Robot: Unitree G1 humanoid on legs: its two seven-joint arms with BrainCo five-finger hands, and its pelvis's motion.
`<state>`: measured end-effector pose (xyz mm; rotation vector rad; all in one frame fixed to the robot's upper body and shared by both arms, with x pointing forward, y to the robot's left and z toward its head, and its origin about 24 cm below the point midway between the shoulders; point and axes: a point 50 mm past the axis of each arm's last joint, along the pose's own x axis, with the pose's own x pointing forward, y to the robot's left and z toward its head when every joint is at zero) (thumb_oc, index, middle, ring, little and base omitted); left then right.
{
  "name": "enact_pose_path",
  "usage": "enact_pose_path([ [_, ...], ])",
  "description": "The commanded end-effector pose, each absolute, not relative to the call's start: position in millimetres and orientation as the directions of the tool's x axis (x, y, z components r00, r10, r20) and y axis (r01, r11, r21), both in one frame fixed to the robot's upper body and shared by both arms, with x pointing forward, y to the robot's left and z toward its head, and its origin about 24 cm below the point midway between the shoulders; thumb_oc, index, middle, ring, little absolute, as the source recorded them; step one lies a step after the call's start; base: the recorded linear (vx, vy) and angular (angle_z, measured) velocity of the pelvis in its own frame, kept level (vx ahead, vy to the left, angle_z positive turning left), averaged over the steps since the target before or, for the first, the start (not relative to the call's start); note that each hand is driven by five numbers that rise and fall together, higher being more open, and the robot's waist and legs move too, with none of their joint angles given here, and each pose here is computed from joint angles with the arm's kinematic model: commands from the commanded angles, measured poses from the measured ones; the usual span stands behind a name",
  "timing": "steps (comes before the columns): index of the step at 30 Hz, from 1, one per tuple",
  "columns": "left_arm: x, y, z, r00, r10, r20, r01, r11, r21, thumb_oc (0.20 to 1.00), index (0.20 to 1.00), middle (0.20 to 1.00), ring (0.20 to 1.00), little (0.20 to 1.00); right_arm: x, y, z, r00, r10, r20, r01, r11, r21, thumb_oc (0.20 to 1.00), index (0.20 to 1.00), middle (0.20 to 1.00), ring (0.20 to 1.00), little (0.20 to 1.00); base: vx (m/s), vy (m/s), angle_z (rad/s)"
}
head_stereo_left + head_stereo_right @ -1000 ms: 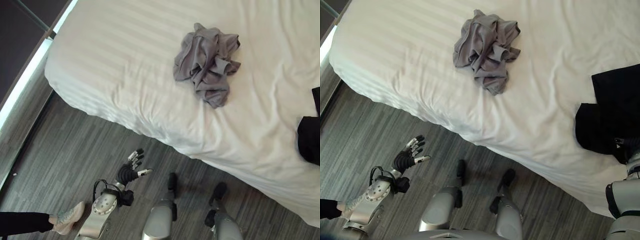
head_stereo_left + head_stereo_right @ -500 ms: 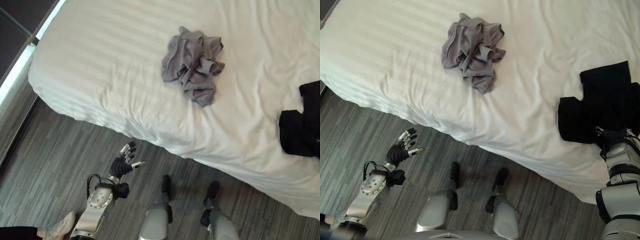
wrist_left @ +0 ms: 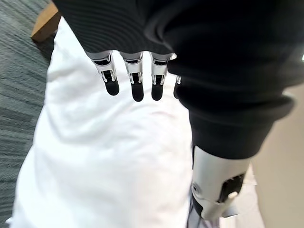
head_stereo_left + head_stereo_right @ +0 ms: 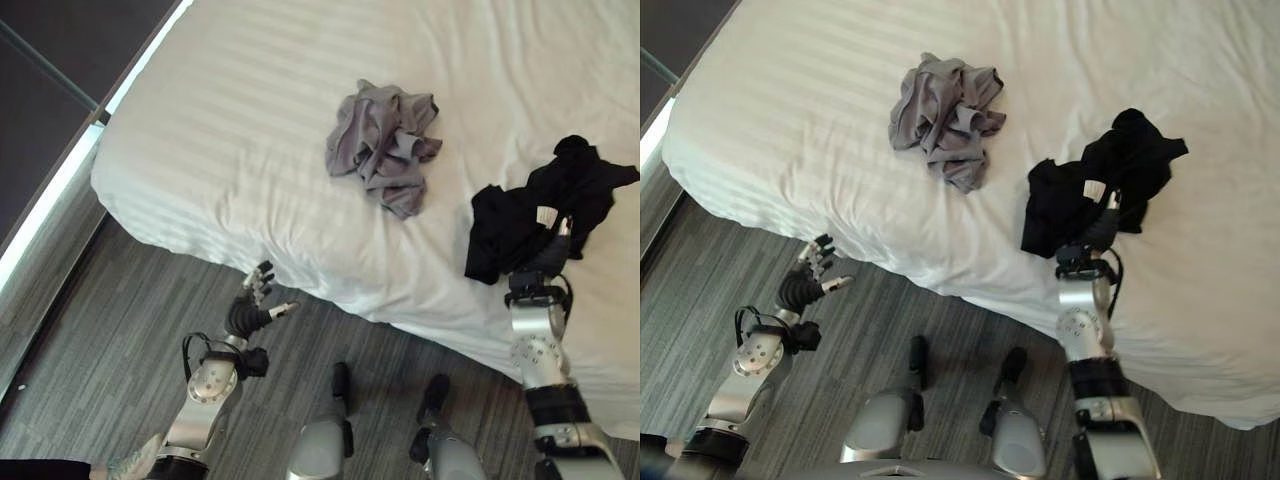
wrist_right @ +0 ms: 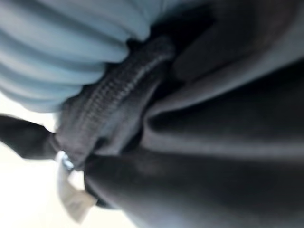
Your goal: Pick up bed clothes into laundry basket.
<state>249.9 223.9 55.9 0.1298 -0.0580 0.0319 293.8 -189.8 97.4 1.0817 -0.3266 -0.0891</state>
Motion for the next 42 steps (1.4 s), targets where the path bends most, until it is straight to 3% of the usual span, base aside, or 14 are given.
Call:
enact_pose_path([
  [1,260,236,88,0.981,0.017,0.191,-0.063,0.970,0.235,1.000,1.000,1.000,1.000,1.000,288,-200,96,0.917,-0.288,0.276,-0.154,0.383,0.911,0.200,0.200,0.200,0.200,0.200,0.06,0.037,0.05],
  [5,270,245,114,0.963,-0.005,0.271,-0.075,0.957,0.282,1.000,1.000,1.000,1.000,1.000,274,-193,57,0.953,-0.272,0.134,-0.044,0.312,0.949,0.200,0.200,0.200,0.200,0.200,0.08,0.040,0.04],
  [10,291,258,149,0.952,-0.065,0.300,-0.072,0.902,0.426,1.000,1.000,1.000,1.000,1.000,258,-202,29,0.964,-0.264,0.026,0.063,0.326,0.943,0.200,0.200,0.200,0.200,0.200,0.06,0.033,-0.07],
  [23,352,255,226,0.931,-0.104,0.349,-0.208,0.633,0.745,1.000,1.000,1.000,1.000,1.000,248,-218,38,0.951,-0.305,0.061,0.071,0.404,0.912,0.200,0.200,0.200,0.200,0.200,0.02,0.018,-0.09],
  [30,372,270,255,0.922,0.034,0.386,-0.325,0.610,0.723,1.000,1.000,1.000,1.000,1.000,243,-218,45,0.955,-0.283,0.093,0.039,0.428,0.903,0.200,0.200,0.200,0.200,0.200,-0.01,0.012,-0.14],
  [42,385,261,309,0.881,0.039,0.472,-0.426,0.502,0.753,1.000,1.000,1.000,1.000,1.000,249,-210,58,0.965,-0.208,0.162,-0.046,0.472,0.880,0.200,0.200,0.200,0.200,0.200,0.00,0.017,-0.05],
])
